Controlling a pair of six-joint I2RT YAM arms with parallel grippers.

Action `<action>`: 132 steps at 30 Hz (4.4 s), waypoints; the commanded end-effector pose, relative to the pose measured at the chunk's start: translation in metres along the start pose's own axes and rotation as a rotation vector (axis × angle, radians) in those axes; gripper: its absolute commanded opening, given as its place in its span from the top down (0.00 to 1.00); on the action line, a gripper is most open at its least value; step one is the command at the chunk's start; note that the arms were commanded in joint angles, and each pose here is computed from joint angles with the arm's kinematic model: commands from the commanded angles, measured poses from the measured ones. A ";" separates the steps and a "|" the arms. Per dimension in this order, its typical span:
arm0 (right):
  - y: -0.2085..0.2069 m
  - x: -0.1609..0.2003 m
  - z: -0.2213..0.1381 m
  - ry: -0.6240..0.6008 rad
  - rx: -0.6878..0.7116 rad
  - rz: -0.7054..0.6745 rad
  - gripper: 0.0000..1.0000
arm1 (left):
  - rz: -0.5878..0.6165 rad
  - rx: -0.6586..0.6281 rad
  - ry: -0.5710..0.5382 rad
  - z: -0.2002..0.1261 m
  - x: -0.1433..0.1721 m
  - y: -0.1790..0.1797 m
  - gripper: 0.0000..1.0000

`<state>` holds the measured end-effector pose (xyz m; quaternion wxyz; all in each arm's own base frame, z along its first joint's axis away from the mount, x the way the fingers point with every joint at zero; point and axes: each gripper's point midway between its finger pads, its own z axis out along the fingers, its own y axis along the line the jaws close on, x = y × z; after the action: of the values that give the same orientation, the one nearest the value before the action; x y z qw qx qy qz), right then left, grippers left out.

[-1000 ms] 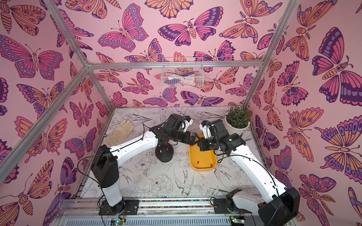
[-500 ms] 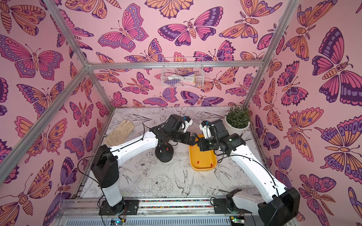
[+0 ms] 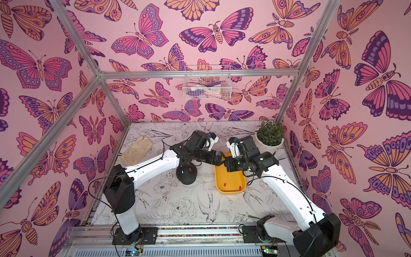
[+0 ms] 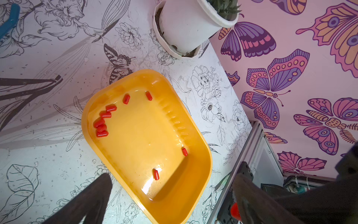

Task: Cover the protruding screws with screw protection sleeves
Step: Pick up the screw protection sleeve from the storage box, then attach the screw protection sleeve to the screw.

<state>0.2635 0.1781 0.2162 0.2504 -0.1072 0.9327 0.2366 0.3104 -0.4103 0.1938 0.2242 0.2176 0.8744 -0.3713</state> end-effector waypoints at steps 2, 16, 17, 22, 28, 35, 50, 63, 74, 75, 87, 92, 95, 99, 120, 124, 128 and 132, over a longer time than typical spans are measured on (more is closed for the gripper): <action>0.008 -0.016 -0.013 -0.058 -0.025 -0.003 0.89 | 0.003 0.005 0.012 -0.002 0.008 -0.002 0.00; 0.009 -0.016 -0.012 -0.057 -0.030 -0.002 0.89 | 0.002 0.004 0.010 -0.003 0.008 -0.002 0.00; 0.009 -0.016 -0.012 -0.057 -0.031 -0.003 0.89 | 0.002 0.004 0.011 -0.003 0.009 -0.002 0.00; 0.009 -0.016 -0.011 -0.054 -0.030 -0.002 0.89 | 0.001 0.005 0.009 -0.003 0.009 -0.002 0.00; 0.009 -0.016 -0.011 -0.053 -0.031 -0.001 0.89 | -0.001 0.005 0.010 -0.003 0.009 -0.002 0.00; 0.009 -0.016 -0.010 -0.050 -0.035 -0.001 0.90 | -0.001 0.002 0.006 -0.003 0.009 -0.001 0.00; 0.010 -0.014 -0.010 -0.040 -0.040 -0.005 0.91 | -0.015 -0.015 -0.047 -0.012 -0.004 0.003 0.00; 0.008 -0.014 -0.010 -0.028 -0.025 -0.002 0.91 | -0.019 -0.027 -0.121 -0.031 -0.027 0.009 0.00; 0.011 -0.018 -0.008 -0.026 -0.036 0.018 0.91 | -0.035 -0.082 -0.212 -0.076 -0.041 0.031 0.00; 0.012 -0.018 -0.007 -0.024 -0.039 0.020 0.91 | -0.037 -0.089 -0.219 -0.081 -0.041 0.034 0.00; 0.026 -0.022 0.003 -0.001 -0.046 -0.003 0.92 | -0.118 -0.199 -0.303 -0.152 -0.025 0.080 0.00; 0.043 -0.025 0.011 0.012 -0.058 -0.044 0.92 | -0.171 -0.255 -0.329 -0.182 -0.010 0.104 0.00; 0.054 -0.028 0.016 0.019 -0.066 -0.065 0.92 | -0.178 -0.280 -0.372 -0.209 -0.002 0.107 0.00; 0.071 -0.032 0.024 0.035 -0.077 -0.099 0.92 | -0.198 -0.329 -0.390 -0.229 0.011 0.120 0.00; 0.135 -0.043 0.075 0.130 -0.097 -0.191 0.92 | -0.265 -0.427 -0.425 -0.264 0.042 0.157 0.00; 0.144 -0.042 0.087 0.156 -0.101 -0.200 0.92 | -0.302 -0.437 -0.417 -0.261 0.048 0.165 0.00; 0.152 -0.040 0.098 0.175 -0.115 -0.200 0.92 | -0.330 -0.439 -0.421 -0.259 0.051 0.171 0.00; 0.158 -0.038 0.108 0.196 -0.129 -0.197 0.92 | -0.351 -0.435 -0.426 -0.257 0.052 0.176 0.00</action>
<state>0.2938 0.3644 0.2136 0.1831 -0.2379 0.9195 0.2537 0.3048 -0.0973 0.2321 0.3778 -0.0632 0.8922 -0.2393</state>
